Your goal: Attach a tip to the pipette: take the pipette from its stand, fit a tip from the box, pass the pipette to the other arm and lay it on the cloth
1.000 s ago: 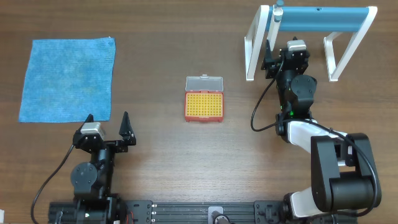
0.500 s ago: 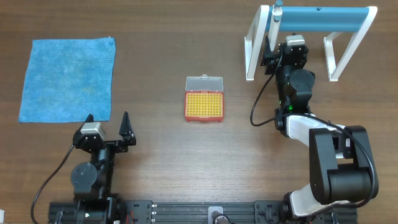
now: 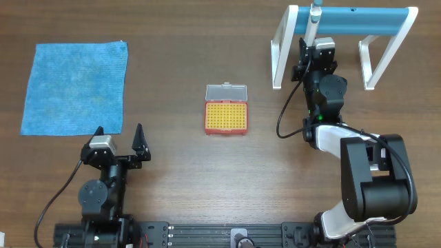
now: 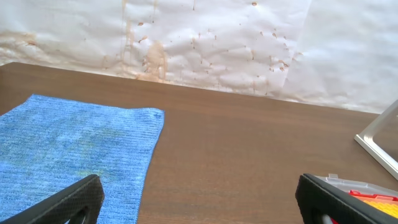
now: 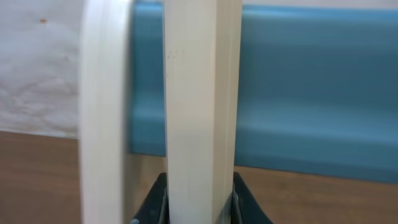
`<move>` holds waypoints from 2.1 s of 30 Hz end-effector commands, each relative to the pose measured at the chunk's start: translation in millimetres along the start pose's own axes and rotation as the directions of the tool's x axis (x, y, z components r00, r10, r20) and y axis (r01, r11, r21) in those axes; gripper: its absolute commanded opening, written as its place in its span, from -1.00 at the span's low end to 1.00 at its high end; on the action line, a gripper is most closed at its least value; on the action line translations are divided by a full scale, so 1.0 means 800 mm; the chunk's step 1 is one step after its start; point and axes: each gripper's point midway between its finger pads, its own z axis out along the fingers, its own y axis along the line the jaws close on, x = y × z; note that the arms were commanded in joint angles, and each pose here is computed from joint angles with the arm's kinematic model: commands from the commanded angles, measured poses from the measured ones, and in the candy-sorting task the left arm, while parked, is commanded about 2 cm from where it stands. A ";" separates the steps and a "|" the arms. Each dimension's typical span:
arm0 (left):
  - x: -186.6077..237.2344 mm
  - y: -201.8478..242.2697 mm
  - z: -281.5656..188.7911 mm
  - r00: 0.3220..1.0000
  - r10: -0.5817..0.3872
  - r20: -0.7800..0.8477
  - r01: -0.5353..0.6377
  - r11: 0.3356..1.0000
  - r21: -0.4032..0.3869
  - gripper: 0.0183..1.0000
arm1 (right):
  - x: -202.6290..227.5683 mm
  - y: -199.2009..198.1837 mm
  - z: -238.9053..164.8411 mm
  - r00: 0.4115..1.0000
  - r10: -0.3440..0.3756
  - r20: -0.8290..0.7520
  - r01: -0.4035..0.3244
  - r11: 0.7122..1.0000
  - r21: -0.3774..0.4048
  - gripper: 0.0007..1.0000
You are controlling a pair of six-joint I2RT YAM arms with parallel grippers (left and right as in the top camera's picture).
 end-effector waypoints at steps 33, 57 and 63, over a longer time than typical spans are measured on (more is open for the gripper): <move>0.001 0.002 0.000 1.000 0.009 0.000 -0.009 1.000 -0.007 1.00 | -0.084 0.184 -0.127 0.947 0.283 0.150 -0.171 0.842 -0.511 -0.84; 0.001 0.002 0.000 1.000 0.009 0.000 -0.009 1.000 -0.007 0.99 | -0.007 0.304 -0.094 0.969 0.248 -0.016 -0.201 0.740 -0.642 -0.84; 0.001 0.002 0.000 1.000 0.009 0.000 -0.009 1.000 -0.007 0.99 | 0.010 0.310 -0.094 0.971 0.234 -0.044 -0.206 0.737 -0.643 -0.84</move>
